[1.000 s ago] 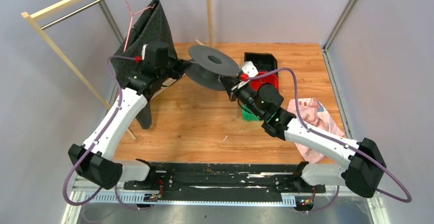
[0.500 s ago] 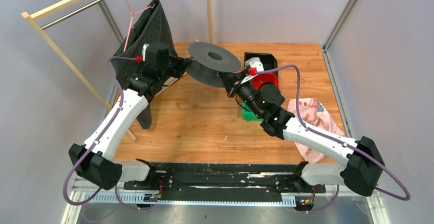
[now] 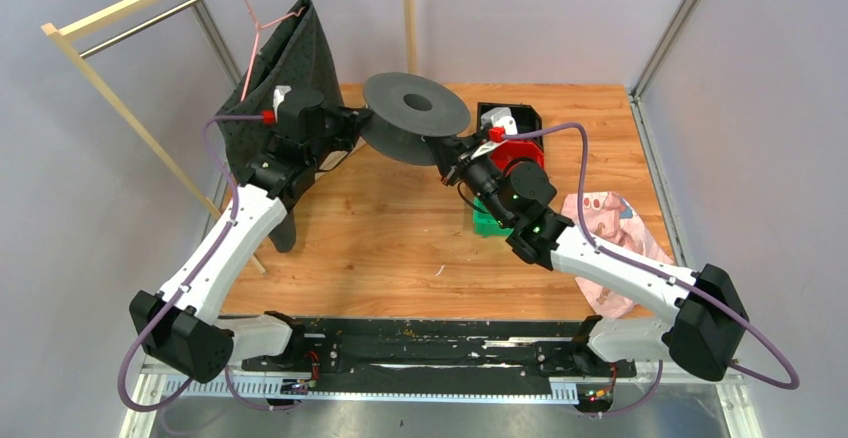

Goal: Wrap the cables

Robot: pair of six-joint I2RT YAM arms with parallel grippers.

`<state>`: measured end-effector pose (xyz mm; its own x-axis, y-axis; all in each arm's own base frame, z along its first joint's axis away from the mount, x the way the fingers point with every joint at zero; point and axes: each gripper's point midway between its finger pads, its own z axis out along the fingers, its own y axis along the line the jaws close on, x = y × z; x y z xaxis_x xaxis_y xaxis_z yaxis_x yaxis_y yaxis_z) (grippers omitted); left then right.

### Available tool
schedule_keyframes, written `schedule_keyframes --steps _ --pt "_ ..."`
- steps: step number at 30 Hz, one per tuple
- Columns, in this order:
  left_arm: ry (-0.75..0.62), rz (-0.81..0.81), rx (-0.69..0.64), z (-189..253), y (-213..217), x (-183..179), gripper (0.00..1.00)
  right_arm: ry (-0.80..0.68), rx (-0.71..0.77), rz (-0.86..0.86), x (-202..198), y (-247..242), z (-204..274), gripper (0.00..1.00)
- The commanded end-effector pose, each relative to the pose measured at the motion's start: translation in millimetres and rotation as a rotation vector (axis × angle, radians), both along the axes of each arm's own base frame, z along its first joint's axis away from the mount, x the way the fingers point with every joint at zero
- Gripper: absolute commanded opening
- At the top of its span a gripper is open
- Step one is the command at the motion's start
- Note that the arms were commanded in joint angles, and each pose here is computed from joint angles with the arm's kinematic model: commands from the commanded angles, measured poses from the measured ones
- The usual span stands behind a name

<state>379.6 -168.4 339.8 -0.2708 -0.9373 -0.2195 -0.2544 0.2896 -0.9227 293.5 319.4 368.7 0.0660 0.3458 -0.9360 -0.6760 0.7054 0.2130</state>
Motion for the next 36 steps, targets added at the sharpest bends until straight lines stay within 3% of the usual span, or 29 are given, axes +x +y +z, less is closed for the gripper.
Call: schedule_keyframes --steps 1,21,28,36 --pt "-0.088 -0.001 0.001 19.4 0.1 -1.0 0.00 -0.082 0.132 -0.027 -4.3 -15.6 53.7 0.01" --pt "-0.259 -0.038 0.172 37.4 5.8 -5.2 0.00 -0.090 0.053 0.013 -19.5 -24.8 61.1 0.01" --pt "-0.276 -0.079 0.183 33.0 -1.1 -6.0 0.00 -0.097 0.050 -0.001 -16.3 -28.0 61.3 0.01" --pt "-0.307 -0.095 0.154 42.1 -6.4 -6.0 0.00 -0.037 -0.017 0.123 -18.3 2.4 36.0 0.01"
